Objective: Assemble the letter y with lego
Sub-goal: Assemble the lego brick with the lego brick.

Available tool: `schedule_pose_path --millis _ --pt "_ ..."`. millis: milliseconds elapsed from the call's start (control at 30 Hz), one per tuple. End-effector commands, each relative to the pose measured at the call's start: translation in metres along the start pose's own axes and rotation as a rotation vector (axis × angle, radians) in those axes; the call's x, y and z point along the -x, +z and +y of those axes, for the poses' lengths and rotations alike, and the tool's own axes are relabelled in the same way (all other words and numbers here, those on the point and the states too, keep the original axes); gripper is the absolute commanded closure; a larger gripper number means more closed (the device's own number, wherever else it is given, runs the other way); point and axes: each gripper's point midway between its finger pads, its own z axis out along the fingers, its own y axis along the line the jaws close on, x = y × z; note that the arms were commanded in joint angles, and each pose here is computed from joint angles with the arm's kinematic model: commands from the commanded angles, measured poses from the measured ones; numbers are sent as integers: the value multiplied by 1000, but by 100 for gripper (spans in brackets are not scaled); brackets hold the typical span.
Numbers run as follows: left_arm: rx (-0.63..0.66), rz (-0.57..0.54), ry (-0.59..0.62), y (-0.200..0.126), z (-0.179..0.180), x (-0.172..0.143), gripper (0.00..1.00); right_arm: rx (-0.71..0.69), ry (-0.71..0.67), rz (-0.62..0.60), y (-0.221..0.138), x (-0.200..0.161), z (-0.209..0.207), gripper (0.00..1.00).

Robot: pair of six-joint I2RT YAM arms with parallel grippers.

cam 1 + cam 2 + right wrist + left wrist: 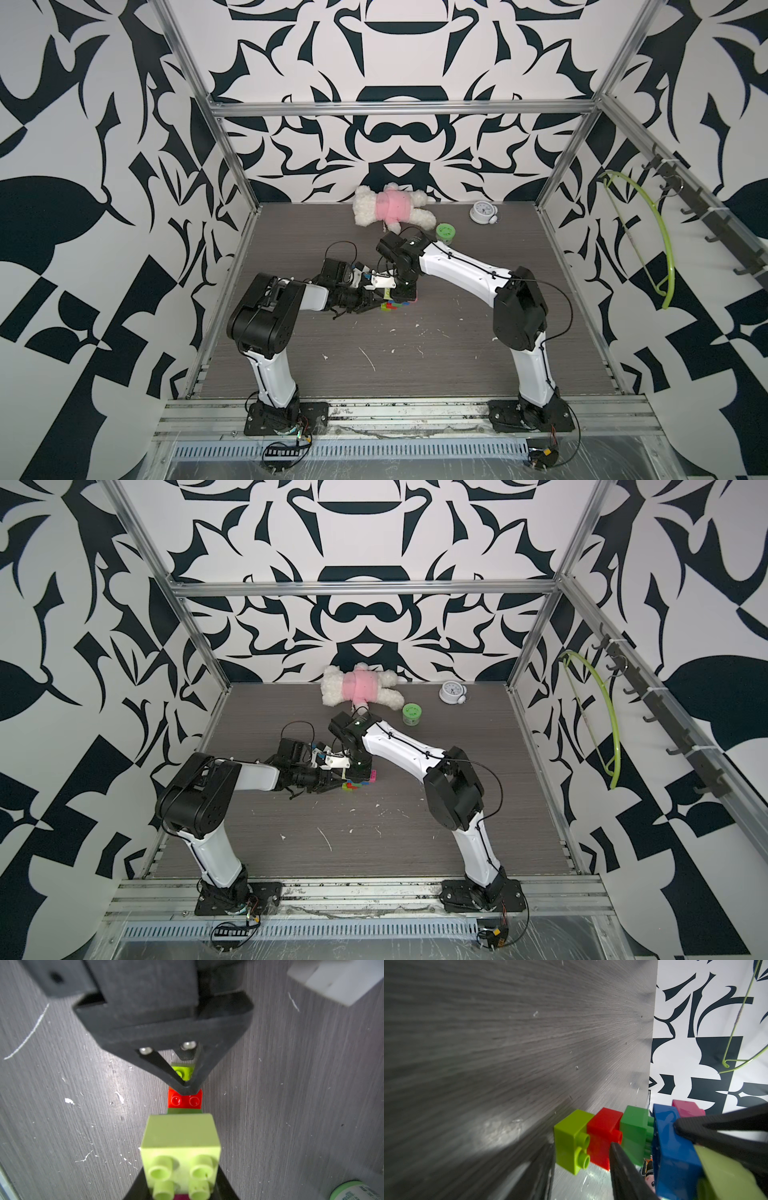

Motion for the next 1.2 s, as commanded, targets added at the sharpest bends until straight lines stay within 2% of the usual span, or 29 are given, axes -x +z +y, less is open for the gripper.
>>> schedule_pose_path --millis 0,1000,1167 --pt "221 58 -136 3 59 -33 54 5 -3 3 -4 -2 0 85" --pt "220 58 -138 3 59 -33 54 17 26 2 7 3 -1 86" --pt "220 59 -137 3 59 -33 54 16 27 40 12 -1 0 86"
